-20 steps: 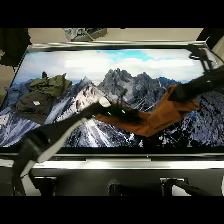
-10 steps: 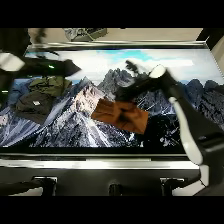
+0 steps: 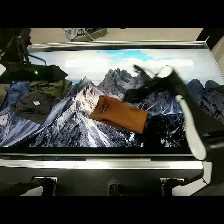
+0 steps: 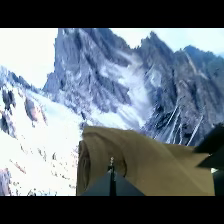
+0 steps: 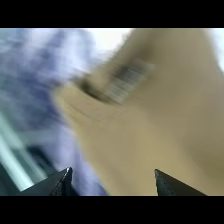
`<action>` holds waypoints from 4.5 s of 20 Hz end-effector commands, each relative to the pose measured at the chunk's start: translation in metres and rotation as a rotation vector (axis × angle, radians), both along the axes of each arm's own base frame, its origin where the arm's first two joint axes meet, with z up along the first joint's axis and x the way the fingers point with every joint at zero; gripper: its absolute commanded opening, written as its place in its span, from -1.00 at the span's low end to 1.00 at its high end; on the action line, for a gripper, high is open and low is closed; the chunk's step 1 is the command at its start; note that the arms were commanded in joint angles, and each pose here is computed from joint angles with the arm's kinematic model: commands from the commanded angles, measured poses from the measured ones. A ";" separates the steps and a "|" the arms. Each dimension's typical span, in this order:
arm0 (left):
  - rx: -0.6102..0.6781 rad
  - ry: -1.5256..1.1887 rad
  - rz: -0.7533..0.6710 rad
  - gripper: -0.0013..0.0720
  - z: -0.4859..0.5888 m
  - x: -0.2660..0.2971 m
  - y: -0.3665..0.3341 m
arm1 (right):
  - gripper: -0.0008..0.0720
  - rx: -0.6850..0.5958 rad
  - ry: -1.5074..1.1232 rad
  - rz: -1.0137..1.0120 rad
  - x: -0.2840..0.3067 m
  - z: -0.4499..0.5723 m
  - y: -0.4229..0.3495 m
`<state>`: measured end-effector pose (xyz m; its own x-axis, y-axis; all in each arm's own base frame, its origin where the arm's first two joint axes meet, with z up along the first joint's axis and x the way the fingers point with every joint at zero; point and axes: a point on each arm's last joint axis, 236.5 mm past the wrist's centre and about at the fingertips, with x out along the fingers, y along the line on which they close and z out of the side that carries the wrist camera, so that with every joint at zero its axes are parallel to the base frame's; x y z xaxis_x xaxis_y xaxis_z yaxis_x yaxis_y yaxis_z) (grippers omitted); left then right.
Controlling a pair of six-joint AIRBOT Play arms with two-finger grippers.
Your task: Fold the shirts.
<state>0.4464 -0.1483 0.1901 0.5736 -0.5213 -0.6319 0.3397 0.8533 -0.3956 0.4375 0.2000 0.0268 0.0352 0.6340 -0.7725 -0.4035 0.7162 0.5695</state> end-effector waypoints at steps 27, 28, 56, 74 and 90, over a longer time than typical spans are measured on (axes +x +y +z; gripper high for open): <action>0.015 0.066 -0.065 -0.85 -0.031 -0.017 -0.027 | -0.86 0.192 -0.224 -0.634 0.039 0.027 -0.263; 0.015 0.067 -0.065 -0.85 -0.031 -0.018 -0.027 | -0.85 0.189 -0.234 -0.697 0.034 0.035 -0.295; 0.023 0.125 -0.101 -0.85 -0.038 -0.032 -0.029 | -0.76 -0.317 0.610 -1.263 -0.298 -0.095 -0.406; 0.448 0.403 0.206 0.34 -0.101 -0.045 0.090 | 0.86 -0.658 -0.214 -0.367 -0.063 0.078 -0.294; 0.345 0.311 0.168 0.34 -0.129 -0.093 0.067 | 0.85 -0.633 0.011 -0.061 -0.091 0.014 -0.217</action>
<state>0.3526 -0.0813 0.0607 0.3823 -0.1673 -0.9088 0.0969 0.9853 -0.1407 0.3478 -0.0185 0.0409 0.0544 0.0510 -0.9972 -0.3447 0.9382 0.0292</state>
